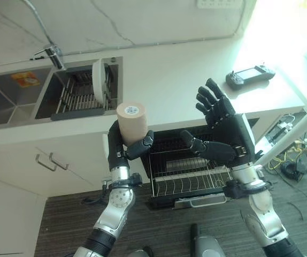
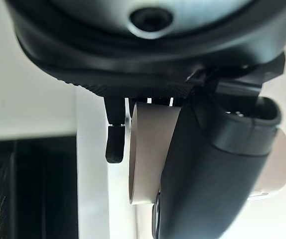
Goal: Place the dishes in the dishwasher.
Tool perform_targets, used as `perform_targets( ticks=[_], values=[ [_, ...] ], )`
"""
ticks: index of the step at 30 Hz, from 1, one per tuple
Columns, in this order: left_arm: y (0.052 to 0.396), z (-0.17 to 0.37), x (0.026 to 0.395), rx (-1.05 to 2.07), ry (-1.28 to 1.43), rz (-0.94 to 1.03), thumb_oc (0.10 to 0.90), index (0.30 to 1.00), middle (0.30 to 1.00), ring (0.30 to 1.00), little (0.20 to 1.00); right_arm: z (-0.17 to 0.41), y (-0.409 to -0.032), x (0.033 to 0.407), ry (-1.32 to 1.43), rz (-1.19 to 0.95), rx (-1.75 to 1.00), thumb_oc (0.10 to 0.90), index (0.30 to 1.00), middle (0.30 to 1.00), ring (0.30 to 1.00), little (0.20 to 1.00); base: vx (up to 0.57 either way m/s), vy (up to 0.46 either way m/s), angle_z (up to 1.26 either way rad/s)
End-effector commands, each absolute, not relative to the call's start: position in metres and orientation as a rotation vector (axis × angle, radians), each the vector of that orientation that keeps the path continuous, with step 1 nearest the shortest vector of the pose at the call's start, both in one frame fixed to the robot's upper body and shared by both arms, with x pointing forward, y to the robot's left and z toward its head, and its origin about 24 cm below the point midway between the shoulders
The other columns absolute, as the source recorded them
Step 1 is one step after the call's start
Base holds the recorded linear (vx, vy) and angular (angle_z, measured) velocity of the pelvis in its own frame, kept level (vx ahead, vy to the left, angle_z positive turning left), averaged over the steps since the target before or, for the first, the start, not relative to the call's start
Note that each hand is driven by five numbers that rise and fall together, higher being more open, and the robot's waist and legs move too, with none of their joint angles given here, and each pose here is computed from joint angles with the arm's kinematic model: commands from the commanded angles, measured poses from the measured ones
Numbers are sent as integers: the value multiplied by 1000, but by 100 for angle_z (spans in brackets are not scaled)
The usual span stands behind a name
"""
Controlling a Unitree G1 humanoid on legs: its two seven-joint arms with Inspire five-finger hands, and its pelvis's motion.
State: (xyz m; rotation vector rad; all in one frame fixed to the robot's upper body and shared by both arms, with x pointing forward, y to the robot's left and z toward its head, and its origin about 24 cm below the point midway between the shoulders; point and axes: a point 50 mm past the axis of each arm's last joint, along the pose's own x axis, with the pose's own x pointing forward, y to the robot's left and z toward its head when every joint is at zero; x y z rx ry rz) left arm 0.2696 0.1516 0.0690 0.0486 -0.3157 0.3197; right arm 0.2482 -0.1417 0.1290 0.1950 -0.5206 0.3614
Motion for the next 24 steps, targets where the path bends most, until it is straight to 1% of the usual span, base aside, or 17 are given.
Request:
perform_targets(
  ticks=[1, 3, 10, 19, 24],
  values=[
    [139, 125, 279, 53, -680, 311, 400, 300, 300, 300, 300, 159, -136, 253, -639, 387, 337, 800, 900, 900, 900, 900, 21, -30, 27],
    [137, 125, 277, 73, -704, 319, 400, 300, 300, 300, 300, 155, -131, 257, -589, 404, 394, 800, 900, 900, 900, 900, 14, -36, 19],
    [132, 121, 273, 75, -723, 336, 400, 300, 300, 300, 300, 151, -105, 264, -525, 460, 400, 800, 900, 900, 900, 900, 9, -29, 17],
    [122, 118, 274, 86, -703, 273, 400, 300, 300, 300, 300, 157, -80, 272, -487, 536, 380, 800, 900, 900, 900, 900, 3, -22, 10],
    [112, 116, 277, 118, -691, 223, 400, 300, 300, 300, 300, 168, -69, 277, -521, 563, 333, 800, 900, 900, 900, 900, 4, -23, 11]
  ],
)
